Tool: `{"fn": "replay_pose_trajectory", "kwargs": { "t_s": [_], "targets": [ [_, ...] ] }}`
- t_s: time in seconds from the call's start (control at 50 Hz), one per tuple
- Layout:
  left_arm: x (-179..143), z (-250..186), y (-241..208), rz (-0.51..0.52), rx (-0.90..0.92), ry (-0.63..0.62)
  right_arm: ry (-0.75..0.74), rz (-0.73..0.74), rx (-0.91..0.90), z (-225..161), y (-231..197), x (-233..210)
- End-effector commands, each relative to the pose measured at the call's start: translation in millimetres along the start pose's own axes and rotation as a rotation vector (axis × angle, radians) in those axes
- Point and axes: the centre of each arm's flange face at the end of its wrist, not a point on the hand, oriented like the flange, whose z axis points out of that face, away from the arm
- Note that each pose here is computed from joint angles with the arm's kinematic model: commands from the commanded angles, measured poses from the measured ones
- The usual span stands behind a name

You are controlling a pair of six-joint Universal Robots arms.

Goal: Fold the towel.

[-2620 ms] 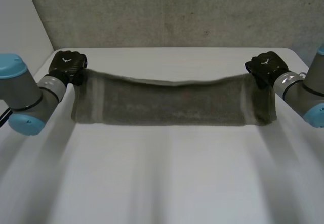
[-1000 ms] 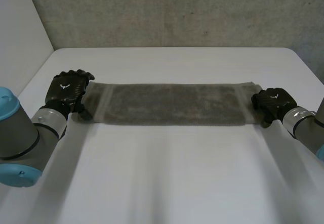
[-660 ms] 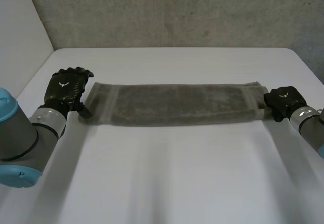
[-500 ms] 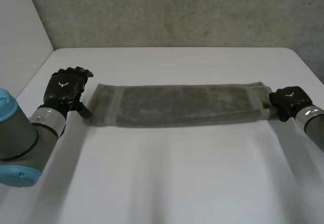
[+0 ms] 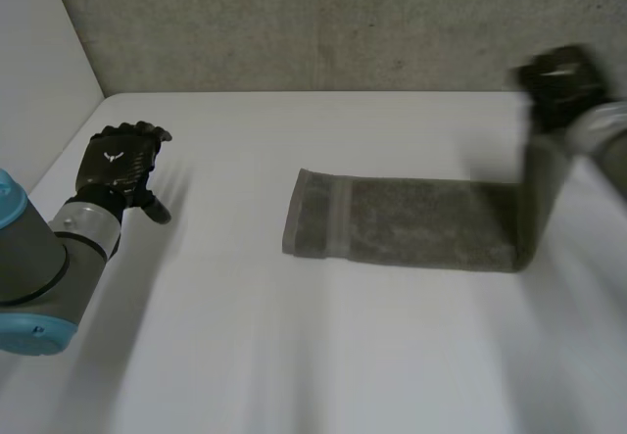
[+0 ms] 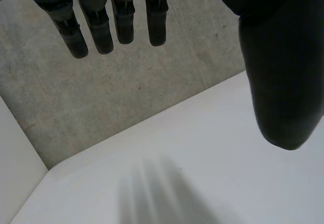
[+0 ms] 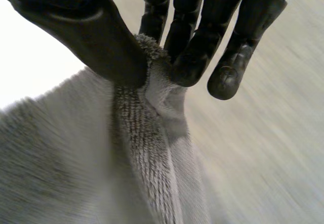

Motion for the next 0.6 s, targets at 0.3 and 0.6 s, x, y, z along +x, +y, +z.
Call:
{"fn": "replay_pose_trajectory", "kwargs": {
  "t_s": [0.3, 0.6],
  "targets": [
    [1.7, -5.1, 0.7, 0.001, -0.005, 0.005, -0.303, -0.176, 0.053, -27.9, -44.0, -212.3],
    [10.1, -8.5, -5.9, 0.007, 0.013, 0.028, -0.148, 0.144, -0.146, -57.2, -5.2, -94.1]
  ]
}}
